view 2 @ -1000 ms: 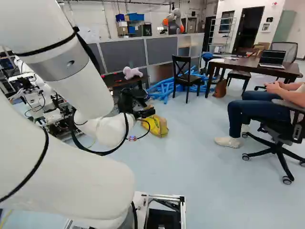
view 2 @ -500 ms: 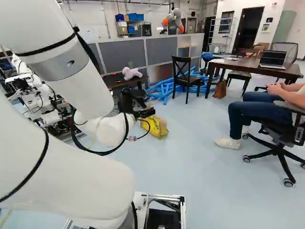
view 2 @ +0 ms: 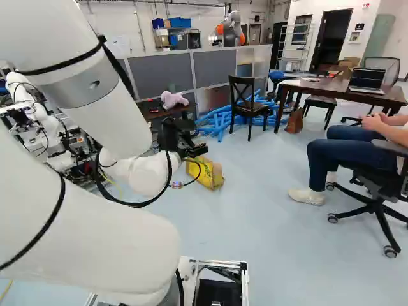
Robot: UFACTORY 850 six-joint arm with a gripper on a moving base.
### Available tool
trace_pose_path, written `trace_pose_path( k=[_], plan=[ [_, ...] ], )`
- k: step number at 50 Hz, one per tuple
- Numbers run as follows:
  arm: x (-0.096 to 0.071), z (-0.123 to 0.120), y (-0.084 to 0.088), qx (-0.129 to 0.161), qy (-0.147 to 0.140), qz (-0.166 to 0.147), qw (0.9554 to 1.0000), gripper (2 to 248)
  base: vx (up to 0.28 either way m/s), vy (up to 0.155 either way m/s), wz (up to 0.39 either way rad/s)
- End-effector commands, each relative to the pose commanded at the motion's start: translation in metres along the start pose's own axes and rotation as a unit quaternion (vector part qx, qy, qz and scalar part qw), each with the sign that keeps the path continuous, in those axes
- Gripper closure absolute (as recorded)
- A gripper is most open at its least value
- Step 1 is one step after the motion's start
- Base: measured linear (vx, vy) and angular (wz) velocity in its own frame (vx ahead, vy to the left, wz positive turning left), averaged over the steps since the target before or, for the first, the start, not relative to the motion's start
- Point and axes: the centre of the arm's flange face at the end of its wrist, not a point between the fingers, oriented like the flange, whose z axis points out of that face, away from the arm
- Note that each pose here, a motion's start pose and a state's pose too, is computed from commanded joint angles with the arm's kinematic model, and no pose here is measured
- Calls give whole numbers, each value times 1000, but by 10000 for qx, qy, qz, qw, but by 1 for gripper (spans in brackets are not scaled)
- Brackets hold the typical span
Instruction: Pick up the bag on the ground and place it on the table
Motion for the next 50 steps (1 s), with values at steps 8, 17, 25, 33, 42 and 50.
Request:
trace_pose_path(
  k=[8,17,25,33,42,50],
  plan=[
    [0,0,0,0,0,0,10000,3,153,1,-15],
    [0,0,0,0,0,0,10000,3,164,1,-17],
    [0,0,0,0,0,0,10000,3,208,-31,-10],
    [0,0,0,0,0,0,10000,3,203,-36,-9],
    [0,0,0,0,0,0,10000,3,204,-40,19],
    [0,0,0,0,0,0,10000,3,193,-13,155]
  ],
)
